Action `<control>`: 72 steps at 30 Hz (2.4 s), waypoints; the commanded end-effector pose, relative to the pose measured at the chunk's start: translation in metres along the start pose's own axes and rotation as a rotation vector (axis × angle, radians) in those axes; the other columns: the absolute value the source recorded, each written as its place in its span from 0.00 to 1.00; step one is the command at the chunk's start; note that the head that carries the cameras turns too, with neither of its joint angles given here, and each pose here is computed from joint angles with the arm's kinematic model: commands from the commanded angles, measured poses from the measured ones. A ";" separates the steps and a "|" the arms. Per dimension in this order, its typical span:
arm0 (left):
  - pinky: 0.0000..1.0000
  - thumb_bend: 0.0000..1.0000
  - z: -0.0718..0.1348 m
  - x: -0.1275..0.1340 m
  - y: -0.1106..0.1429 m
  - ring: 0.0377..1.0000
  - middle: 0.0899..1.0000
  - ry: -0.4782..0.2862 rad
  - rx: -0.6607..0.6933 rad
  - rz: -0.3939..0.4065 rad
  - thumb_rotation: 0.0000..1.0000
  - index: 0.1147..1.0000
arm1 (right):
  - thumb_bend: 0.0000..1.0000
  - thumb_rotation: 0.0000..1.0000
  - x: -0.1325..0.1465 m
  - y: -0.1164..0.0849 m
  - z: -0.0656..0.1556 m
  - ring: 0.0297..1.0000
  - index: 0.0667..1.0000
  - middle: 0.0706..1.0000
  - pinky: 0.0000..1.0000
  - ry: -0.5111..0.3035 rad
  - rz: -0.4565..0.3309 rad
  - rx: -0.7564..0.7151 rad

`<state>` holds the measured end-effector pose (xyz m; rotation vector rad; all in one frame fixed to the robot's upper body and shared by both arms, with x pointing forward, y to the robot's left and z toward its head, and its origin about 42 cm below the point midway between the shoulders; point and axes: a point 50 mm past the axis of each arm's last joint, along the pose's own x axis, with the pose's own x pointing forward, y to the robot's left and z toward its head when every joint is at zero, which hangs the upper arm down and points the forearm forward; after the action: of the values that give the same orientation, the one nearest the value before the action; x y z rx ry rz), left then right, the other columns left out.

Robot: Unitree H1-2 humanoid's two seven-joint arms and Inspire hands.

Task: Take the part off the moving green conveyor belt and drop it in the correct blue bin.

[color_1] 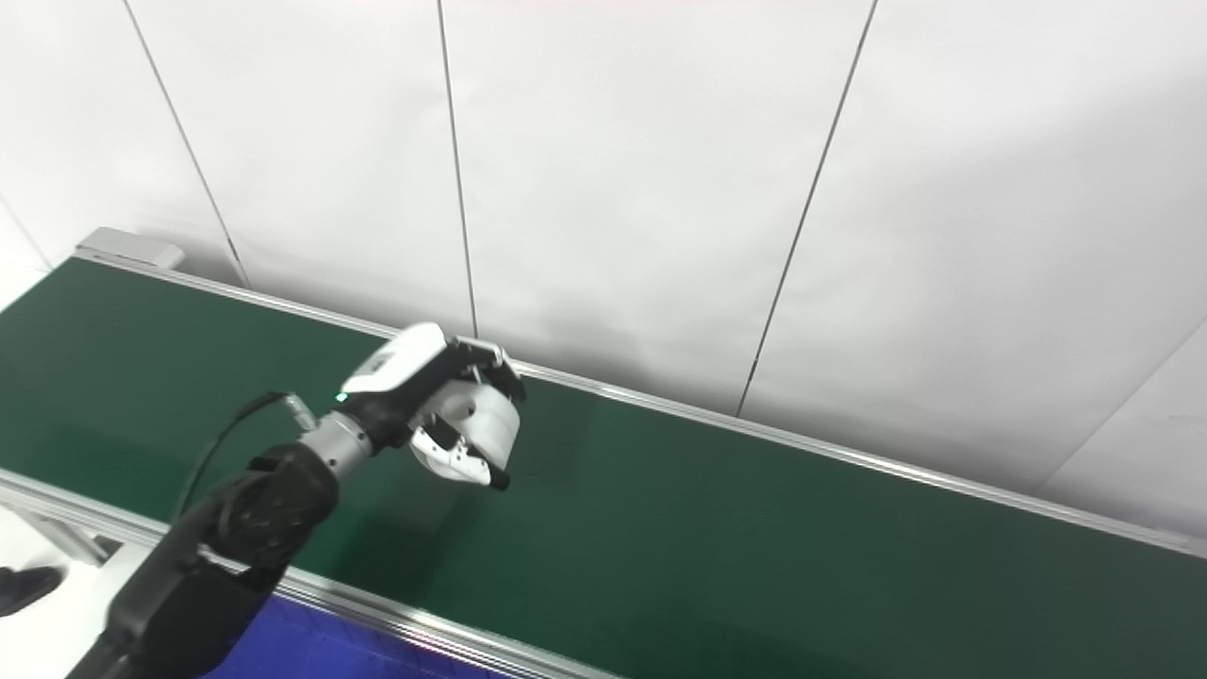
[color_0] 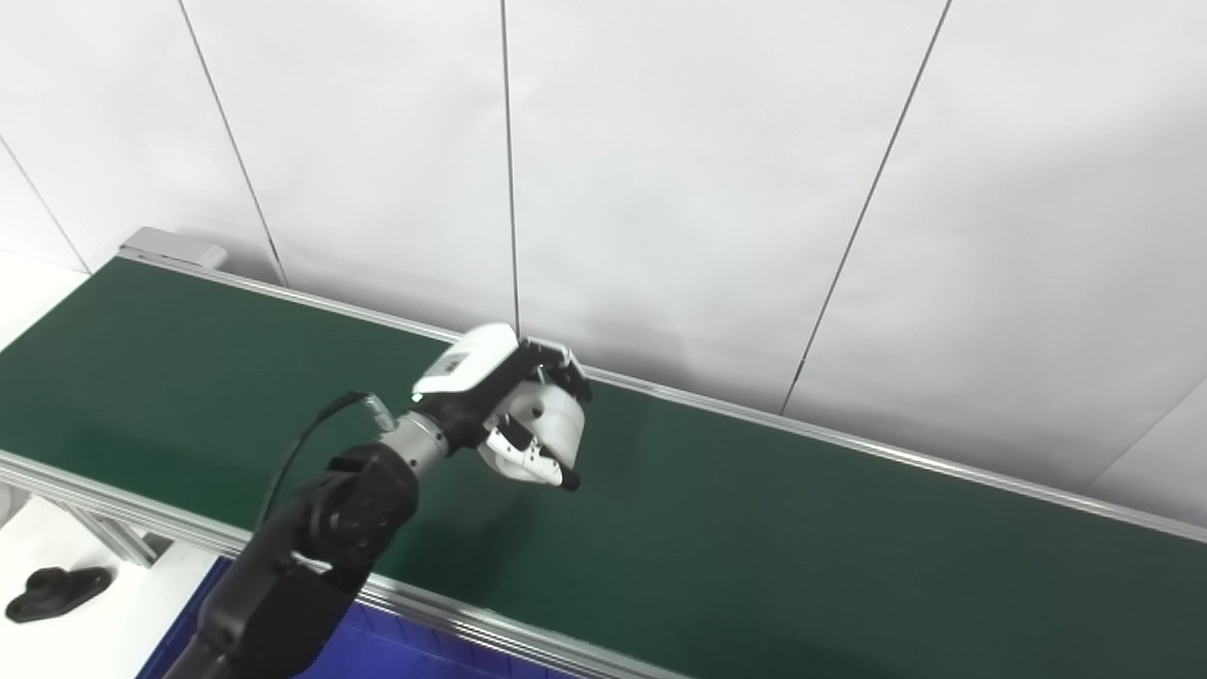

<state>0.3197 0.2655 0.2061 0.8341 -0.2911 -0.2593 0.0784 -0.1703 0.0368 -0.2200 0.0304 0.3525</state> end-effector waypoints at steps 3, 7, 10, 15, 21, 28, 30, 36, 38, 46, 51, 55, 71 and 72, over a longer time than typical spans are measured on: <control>0.43 0.49 0.014 -0.028 0.017 0.38 0.44 -0.087 -0.058 0.048 0.00 0.49 | 0.67 0.64 0.000 0.003 0.020 0.85 0.95 0.86 0.79 -0.058 -0.005 0.021; 0.43 0.50 0.016 -0.058 0.009 0.39 0.44 -0.123 -0.146 0.052 0.00 0.48 | 0.68 0.64 -0.003 0.004 0.030 0.87 0.95 0.86 0.82 -0.055 -0.014 0.029; 0.46 0.50 0.018 -0.073 0.003 0.41 0.45 -0.136 -0.183 0.047 0.00 0.47 | 0.68 0.65 -0.005 0.003 0.034 0.87 0.95 0.87 0.83 -0.056 -0.019 0.027; 0.44 0.50 0.028 -0.100 -0.012 0.40 0.45 -0.127 -0.229 0.025 0.00 0.47 | 0.69 0.66 -0.008 -0.003 0.045 0.87 0.95 0.87 0.84 -0.052 -0.024 0.028; 0.44 0.50 0.039 -0.125 -0.037 0.40 0.45 -0.096 -0.325 -0.001 0.00 0.46 | 0.68 0.64 -0.006 -0.013 0.055 0.87 0.94 0.87 0.83 -0.052 -0.025 0.036; 0.44 0.50 0.046 -0.163 -0.070 0.40 0.45 -0.009 -0.378 -0.053 0.00 0.46 | 0.67 0.61 -0.002 -0.022 0.060 0.88 0.93 0.86 0.84 -0.049 -0.043 0.048; 0.45 0.50 0.047 -0.170 -0.077 0.41 0.45 0.004 -0.374 -0.067 0.00 0.46 | 0.66 0.61 -0.001 -0.025 0.061 0.88 0.93 0.86 0.85 -0.047 -0.043 0.047; 0.46 0.50 0.041 -0.187 -0.102 0.41 0.45 0.063 -0.330 -0.104 0.00 0.46 | 0.66 0.58 -0.001 -0.033 0.061 0.87 0.92 0.85 0.83 -0.045 -0.039 0.054; 0.46 0.50 0.036 -0.190 -0.111 0.41 0.45 0.073 -0.303 -0.111 0.00 0.45 | 0.67 0.59 -0.001 -0.035 0.061 0.87 0.92 0.85 0.84 -0.039 -0.033 0.051; 0.53 0.50 0.009 -0.190 -0.142 0.47 0.48 0.106 -0.210 -0.181 0.00 0.39 | 0.67 0.57 0.002 -0.041 0.058 0.88 0.92 0.85 0.85 -0.033 -0.031 0.054; 0.74 0.51 -0.003 -0.187 -0.154 0.65 0.49 0.151 -0.013 -0.286 0.00 0.39 | 0.69 0.58 0.003 -0.043 0.055 0.89 0.93 0.85 0.86 -0.025 -0.039 0.065; 0.97 0.52 0.003 -0.184 -0.148 0.80 0.71 0.235 0.200 -0.453 0.33 0.63 | 0.70 0.59 0.003 -0.042 0.056 0.89 0.93 0.85 0.86 -0.021 -0.044 0.065; 0.84 0.83 0.032 -0.196 -0.126 0.90 0.90 0.027 -0.607 -0.274 0.65 0.80 | 0.69 0.60 -0.001 -0.024 0.062 0.89 0.93 0.87 0.85 0.000 -0.022 0.040; 0.83 0.82 0.032 -0.195 -0.126 0.88 0.87 0.015 -0.628 -0.265 0.63 0.79 | 0.69 0.60 -0.001 -0.022 0.062 0.89 0.94 0.87 0.84 0.001 -0.019 0.038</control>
<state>0.1079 0.2304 0.0838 0.3756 0.0865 -0.5923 0.0905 -0.1841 0.0931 -0.1888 0.0453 0.3318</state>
